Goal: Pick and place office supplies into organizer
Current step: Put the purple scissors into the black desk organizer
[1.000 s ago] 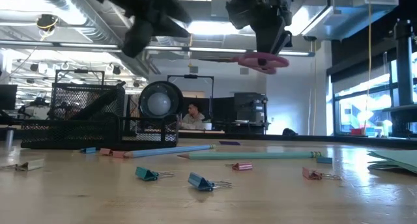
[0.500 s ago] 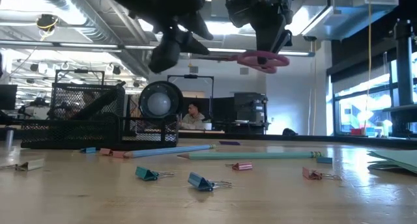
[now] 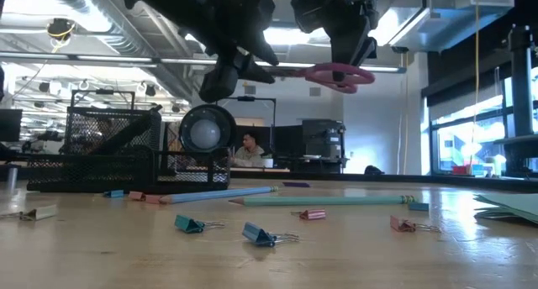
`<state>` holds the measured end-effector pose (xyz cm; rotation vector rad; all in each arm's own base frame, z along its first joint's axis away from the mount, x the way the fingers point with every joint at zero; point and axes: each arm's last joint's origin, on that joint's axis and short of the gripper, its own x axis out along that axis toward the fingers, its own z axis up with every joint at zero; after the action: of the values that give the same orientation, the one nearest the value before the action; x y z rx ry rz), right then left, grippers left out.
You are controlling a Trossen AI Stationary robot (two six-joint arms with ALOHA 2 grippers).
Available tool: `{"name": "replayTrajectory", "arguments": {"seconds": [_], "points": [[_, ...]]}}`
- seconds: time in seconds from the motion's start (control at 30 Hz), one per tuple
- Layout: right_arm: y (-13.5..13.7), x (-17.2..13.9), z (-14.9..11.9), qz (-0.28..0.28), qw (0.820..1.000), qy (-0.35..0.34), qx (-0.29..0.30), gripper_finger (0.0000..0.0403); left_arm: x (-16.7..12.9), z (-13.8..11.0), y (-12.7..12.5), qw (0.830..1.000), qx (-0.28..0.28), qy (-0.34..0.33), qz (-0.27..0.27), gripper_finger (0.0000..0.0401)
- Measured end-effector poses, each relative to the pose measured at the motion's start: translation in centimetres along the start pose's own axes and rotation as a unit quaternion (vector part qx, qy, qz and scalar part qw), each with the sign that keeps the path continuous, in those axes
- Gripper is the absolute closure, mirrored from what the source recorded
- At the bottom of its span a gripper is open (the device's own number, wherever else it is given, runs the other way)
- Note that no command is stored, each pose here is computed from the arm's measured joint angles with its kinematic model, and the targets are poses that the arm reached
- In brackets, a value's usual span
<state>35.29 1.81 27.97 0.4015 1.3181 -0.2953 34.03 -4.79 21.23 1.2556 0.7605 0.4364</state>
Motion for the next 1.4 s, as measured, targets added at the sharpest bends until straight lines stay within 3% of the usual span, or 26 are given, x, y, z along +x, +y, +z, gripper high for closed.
{"name": "replayTrajectory", "arguments": {"seconds": [0.2,0.83,1.4], "points": [[0.38,0.00,-0.19,0.002,1.000,0.000,-0.006,0.0326,0.18,-0.12,0.04,1.000,0.001,-0.001,-0.002,0.0265],[0.40,0.00,-0.21,0.002,1.000,0.000,-0.012,0.0326,0.16,-0.17,-0.09,1.000,0.011,0.001,-0.007,0.0374],[0.43,-0.01,-0.23,0.009,1.000,0.004,-0.019,0.0325,0.13,-0.33,-0.54,0.999,0.027,-0.003,-0.028,0.0394]]}}
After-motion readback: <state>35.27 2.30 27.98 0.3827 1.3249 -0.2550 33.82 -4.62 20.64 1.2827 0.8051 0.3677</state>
